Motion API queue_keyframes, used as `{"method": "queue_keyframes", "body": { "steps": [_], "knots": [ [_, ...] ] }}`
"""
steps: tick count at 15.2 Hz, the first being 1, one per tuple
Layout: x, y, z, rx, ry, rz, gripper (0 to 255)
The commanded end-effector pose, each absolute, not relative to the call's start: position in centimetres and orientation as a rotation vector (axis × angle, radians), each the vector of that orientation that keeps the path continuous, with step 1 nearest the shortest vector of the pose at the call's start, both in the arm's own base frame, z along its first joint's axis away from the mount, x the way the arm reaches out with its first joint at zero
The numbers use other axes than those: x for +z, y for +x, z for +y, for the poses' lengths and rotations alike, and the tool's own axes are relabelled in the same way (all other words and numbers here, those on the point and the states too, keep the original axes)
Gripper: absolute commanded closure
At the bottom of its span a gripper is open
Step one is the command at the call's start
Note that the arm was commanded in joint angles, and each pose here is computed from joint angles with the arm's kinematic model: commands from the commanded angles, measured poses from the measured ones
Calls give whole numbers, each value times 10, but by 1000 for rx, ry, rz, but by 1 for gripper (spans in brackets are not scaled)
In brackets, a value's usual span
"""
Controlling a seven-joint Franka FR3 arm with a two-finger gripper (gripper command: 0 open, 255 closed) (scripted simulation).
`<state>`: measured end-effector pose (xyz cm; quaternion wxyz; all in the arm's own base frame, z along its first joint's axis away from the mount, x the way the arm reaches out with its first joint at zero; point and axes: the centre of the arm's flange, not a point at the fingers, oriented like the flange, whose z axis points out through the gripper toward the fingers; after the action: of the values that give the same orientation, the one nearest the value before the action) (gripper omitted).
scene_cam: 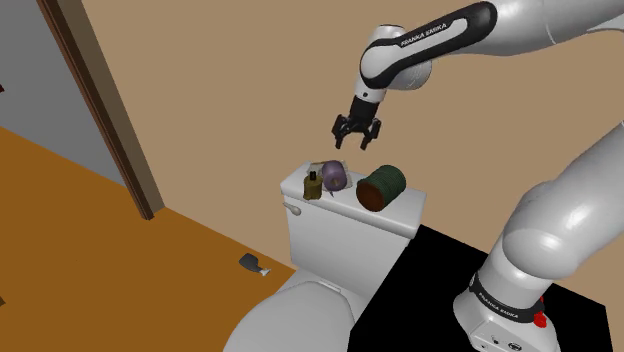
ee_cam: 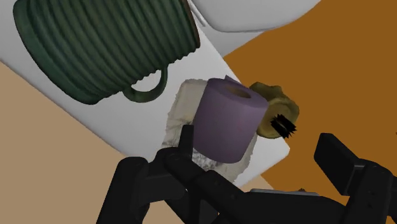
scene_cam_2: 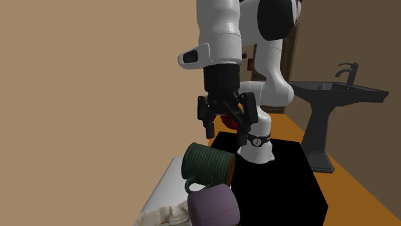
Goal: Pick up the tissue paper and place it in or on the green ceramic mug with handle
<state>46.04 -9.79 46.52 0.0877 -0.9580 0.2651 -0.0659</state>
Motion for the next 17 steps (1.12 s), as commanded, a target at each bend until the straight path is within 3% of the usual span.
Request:
{"method": "queue_keyframes", "body": {
  "steps": [1,9,17],
  "knots": [
    [447,476,-114,-203,-2795,870,0],
    [370,528,-170,-215,-2553,1152,0],
    [333,538,-160,-215,-2553,1152,0]
  ]
}}
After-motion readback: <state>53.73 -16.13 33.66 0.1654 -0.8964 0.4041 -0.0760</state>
